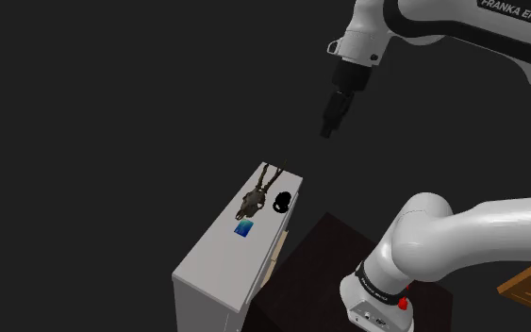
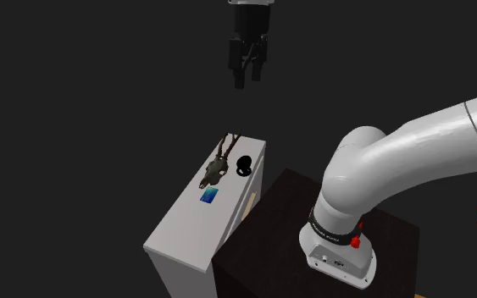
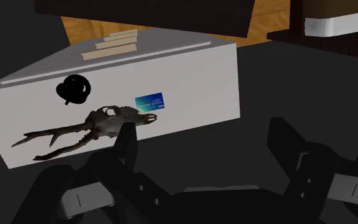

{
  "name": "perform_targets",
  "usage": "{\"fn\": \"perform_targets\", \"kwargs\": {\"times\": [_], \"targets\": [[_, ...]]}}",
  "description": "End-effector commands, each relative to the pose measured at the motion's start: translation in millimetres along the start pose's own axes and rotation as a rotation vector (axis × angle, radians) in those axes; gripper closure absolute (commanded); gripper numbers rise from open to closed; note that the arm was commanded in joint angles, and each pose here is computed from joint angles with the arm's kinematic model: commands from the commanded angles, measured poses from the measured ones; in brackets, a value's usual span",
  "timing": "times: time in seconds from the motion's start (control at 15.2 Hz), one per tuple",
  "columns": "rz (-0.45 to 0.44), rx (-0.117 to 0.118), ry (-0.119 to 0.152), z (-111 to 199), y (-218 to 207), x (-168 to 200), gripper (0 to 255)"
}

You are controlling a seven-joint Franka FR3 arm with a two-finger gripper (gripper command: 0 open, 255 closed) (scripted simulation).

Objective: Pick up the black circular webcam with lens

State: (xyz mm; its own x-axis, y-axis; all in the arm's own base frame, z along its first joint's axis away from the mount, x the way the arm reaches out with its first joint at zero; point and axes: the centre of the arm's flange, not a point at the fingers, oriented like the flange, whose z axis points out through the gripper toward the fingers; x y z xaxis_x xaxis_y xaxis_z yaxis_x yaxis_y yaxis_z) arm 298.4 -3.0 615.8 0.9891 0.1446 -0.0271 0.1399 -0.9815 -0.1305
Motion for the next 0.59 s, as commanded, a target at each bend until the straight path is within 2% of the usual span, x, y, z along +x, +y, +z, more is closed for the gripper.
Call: {"fn": "perform_targets", "kwargs": {"times": [0.0, 0.53], "targets": [[0.000, 0.000, 0.000, 0, 0, 0, 0], [-0.011, -0.012, 0.010, 85, 55, 24, 0]]}}
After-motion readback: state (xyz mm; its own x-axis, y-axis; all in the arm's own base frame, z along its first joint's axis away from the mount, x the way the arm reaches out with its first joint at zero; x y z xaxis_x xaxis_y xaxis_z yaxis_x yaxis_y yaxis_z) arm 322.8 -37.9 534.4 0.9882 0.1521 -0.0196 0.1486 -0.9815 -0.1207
